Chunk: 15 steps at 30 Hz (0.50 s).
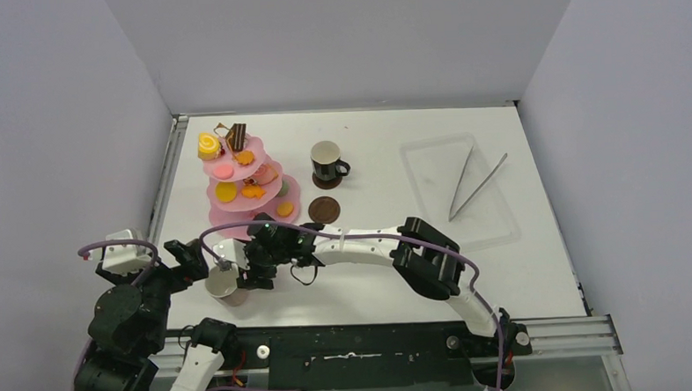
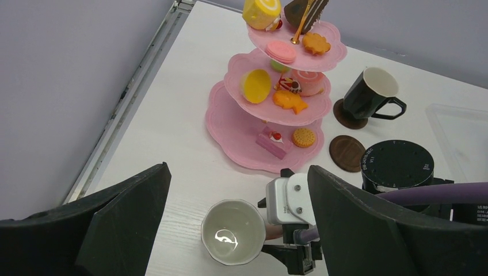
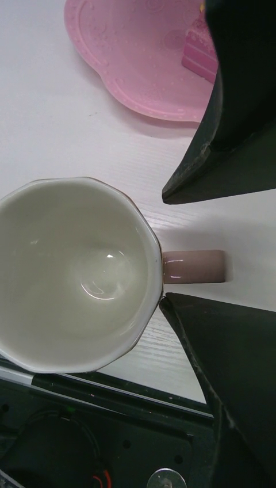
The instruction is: Serve the afternoon tea
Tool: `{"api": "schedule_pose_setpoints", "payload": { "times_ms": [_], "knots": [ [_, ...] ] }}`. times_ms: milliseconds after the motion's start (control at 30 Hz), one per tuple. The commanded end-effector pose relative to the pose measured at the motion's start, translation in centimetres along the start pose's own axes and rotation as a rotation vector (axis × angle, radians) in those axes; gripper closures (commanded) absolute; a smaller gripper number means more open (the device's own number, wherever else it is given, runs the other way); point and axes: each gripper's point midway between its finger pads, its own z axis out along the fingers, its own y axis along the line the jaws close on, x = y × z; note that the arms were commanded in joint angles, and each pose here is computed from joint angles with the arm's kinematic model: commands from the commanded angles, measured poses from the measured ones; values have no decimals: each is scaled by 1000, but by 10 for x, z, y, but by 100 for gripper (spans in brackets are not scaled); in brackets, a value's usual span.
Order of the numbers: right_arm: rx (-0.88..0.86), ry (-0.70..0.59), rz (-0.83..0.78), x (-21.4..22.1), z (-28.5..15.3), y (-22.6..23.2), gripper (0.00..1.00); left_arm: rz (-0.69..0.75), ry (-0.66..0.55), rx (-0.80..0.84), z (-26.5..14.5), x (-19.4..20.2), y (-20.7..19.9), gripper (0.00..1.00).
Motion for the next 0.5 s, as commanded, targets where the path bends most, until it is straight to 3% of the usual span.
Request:
{"api": "schedule_pose_setpoints", "payload": {
  "times_ms": [0,133,467],
  "knots": [
    [8,-84,-19,-27,7,-4,42,-18,-58,7,1,-13,-2,12],
    [8,-91,-11,-27,9,-5,47,-17,-59,7,1,-13,-2,12],
    [10,-145,-15,-36,-1,1,91,-10,-53,9,2,-10,-2,12]
  ]
}}
